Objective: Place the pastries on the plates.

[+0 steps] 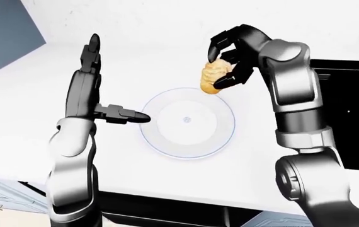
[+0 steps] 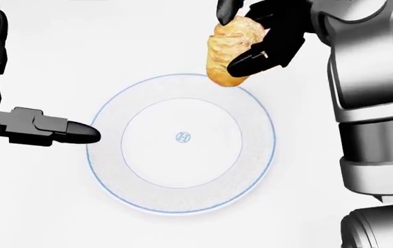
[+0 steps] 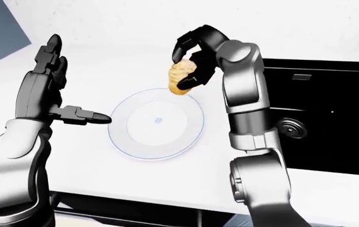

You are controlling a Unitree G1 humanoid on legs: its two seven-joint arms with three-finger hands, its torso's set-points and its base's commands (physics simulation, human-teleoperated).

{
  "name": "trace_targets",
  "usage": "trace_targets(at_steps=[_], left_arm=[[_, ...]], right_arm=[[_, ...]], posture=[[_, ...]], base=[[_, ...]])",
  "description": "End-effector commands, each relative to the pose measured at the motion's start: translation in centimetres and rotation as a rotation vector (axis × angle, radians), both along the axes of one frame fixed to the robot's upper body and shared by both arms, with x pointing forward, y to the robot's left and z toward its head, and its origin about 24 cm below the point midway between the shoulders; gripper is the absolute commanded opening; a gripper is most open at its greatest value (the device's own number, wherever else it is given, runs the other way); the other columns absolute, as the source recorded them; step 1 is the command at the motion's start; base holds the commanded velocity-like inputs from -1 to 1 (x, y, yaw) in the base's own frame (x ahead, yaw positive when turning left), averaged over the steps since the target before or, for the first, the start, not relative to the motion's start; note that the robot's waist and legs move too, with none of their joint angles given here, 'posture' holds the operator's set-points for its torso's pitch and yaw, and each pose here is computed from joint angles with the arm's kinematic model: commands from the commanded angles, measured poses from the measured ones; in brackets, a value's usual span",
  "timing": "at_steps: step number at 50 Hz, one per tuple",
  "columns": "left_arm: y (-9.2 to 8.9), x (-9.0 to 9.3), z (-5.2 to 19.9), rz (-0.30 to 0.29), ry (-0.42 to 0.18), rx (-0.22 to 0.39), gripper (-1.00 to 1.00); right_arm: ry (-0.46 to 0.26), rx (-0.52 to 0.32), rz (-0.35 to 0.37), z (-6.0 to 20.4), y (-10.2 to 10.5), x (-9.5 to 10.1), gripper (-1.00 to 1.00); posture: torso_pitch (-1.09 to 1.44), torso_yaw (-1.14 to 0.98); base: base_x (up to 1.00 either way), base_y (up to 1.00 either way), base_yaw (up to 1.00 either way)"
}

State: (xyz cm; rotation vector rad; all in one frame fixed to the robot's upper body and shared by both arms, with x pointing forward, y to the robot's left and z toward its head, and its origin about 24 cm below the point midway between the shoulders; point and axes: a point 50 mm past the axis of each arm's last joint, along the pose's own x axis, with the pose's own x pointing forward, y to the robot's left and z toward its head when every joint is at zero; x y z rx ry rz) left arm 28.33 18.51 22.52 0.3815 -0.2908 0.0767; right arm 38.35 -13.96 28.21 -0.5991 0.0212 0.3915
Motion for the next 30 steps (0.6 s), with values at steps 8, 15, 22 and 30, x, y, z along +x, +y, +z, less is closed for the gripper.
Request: trace_targets(at_steps=[8,15,22,30], left_arm=[[-0.2,-0.3,1.6,-0.001,-0.085,0.018,1.0],[-0.1,-0.3,1.5,0.002,-0.084,0.021,1.0],[-0.1,-0.4,1.5,0.003,-0.084,0.019,1.0],[0.0,-0.5,1.3,0.007,-0.08,0.02,1.0]], right_arm=[[-0.053,-0.053,0.115,1.5,2.6,-0.4,-0.91],[-0.054,-0.091,0.167,2.3,3.6,0.4,-0.93],[-0.013,-0.119,0.223,1.8,4.2,1.5,-0.92],[0.03,-0.161,0.321,0.5,5.0,1.9,-0.91]], posture=[[0.0,0.18],[0.0,0.18],[0.0,0.18],[0.0,0.18]], base=[[0.0,0.0,0.0],[0.0,0.0,0.0],[0.0,0.0,0.0],[0.0,0.0,0.0]])
